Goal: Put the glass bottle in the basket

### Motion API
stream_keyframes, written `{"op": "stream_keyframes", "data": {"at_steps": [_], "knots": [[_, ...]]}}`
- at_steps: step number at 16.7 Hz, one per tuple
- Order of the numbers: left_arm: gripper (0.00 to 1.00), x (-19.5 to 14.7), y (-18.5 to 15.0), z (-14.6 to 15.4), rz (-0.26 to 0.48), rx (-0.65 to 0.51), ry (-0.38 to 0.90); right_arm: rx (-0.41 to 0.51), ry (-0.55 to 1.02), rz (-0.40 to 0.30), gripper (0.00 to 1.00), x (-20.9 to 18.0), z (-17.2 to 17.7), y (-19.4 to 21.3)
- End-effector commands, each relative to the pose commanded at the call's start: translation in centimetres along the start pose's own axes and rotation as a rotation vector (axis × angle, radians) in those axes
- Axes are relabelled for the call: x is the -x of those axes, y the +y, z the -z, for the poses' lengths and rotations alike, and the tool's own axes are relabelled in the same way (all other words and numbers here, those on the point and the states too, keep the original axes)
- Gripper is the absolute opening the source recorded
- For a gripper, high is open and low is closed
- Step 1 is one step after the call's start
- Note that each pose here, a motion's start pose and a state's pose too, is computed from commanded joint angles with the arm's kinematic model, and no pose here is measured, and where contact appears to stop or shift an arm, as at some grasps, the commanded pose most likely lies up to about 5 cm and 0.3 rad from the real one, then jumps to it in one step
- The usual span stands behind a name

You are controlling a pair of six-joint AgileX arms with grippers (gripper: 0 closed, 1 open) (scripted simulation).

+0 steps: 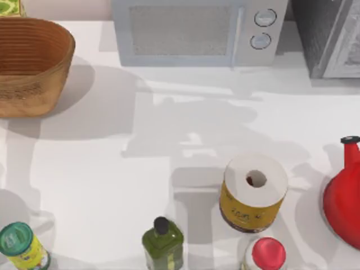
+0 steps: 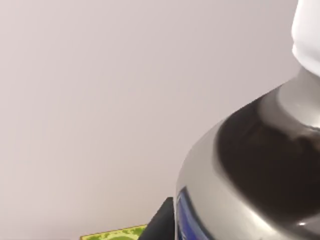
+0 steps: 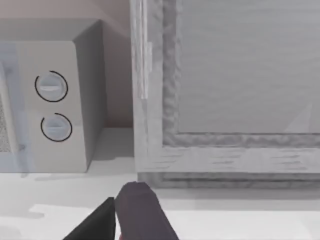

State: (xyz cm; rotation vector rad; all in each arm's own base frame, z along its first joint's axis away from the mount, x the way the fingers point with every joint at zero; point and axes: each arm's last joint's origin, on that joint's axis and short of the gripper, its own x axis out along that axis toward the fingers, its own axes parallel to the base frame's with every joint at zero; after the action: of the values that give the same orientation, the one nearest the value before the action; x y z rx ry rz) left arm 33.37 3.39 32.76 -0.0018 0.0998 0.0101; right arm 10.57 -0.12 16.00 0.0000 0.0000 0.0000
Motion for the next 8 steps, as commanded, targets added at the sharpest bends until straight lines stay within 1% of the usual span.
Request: {"op": "stream_keyframes", "data": {"at_steps": [4, 8], "knots": [[0.00, -0.2, -0.1, 0.2, 0.005, -0.004, 0.002, 0.000, 0.000, 0.000, 1.00, 0.0, 0.0, 0.0], [0.00, -2.1, -0.1, 1.5, 0.004, -0.003, 0.005, 0.000, 0.000, 0.000, 1.00, 0.0, 0.0, 0.0]]}}
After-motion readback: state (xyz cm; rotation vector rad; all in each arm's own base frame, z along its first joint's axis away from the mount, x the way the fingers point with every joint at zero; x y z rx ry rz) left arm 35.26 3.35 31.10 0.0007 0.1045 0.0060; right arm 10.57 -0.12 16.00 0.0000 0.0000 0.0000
